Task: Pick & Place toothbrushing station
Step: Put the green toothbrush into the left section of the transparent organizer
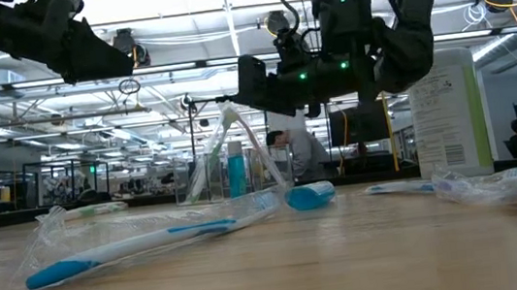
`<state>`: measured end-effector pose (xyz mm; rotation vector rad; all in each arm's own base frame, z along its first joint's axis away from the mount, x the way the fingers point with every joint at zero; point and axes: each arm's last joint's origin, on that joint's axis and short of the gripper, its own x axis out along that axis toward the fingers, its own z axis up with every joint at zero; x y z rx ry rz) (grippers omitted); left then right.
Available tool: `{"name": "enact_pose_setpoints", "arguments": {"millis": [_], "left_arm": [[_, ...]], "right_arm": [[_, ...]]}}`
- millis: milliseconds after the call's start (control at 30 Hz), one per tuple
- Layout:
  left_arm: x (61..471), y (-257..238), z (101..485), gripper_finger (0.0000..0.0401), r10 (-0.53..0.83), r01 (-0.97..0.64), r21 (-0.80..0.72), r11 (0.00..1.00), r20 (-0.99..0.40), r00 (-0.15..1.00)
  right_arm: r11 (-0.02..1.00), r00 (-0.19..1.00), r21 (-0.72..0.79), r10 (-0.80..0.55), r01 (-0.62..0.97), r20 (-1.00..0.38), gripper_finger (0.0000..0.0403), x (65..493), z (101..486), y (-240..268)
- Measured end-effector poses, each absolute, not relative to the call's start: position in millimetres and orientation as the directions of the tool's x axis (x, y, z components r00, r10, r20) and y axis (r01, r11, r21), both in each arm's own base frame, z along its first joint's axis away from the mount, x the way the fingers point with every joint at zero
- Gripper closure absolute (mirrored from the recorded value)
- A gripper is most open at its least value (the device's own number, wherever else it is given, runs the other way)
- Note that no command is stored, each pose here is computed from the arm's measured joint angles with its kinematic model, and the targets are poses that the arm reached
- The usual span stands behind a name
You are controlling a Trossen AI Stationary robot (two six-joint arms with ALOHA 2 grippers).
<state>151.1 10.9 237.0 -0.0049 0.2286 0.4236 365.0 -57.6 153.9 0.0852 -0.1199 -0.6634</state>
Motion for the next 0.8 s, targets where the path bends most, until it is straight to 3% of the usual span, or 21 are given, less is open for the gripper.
{"name": "enact_pose_setpoints", "arguments": {"millis": [167, 400, 533, 667, 800], "left_arm": [[150.2, 10.5, 233.1, 0.0205, 0.395, -0.413, -0.014, 0.911, -0.26, 0.881], [147.3, 10.8, 225.6, 0.0205, 0.41, -0.475, -0.142, 0.869, -0.331, 0.85], [142.6, 15.3, 219.7, 0.0206, 0.553, -0.64, -0.186, 0.746, -0.363, 0.75], [139.8, 26.2, 209.4, 0.0206, 0.703, -0.799, -0.145, 0.583, -0.403, 0.586], [143.7, 43.1, 198.6, 0.0206, 0.743, -0.87, -0.148, 0.47, -0.467, 0.48]], "right_arm": [[0.797, 0.794, 0.033, -0.604, 0.603, 0.071, 0.0211, 356.6, 182.0, -50.7], [0.832, 0.82, -0.113, -0.554, 0.543, -0.14, 0.0219, 332.9, 217.2, -30.3], [0.86, 0.826, -0.122, -0.51, 0.496, -0.241, 0.0223, 314.8, 232.0, -19.4], [0.87, 0.831, -0.11, -0.492, 0.48, -0.259, 0.0226, 304.7, 242.3, -12.1], [0.874, 0.839, -0.109, -0.484, 0.473, -0.249, 0.0227, 303.3, 245.6, -9.4]]}}
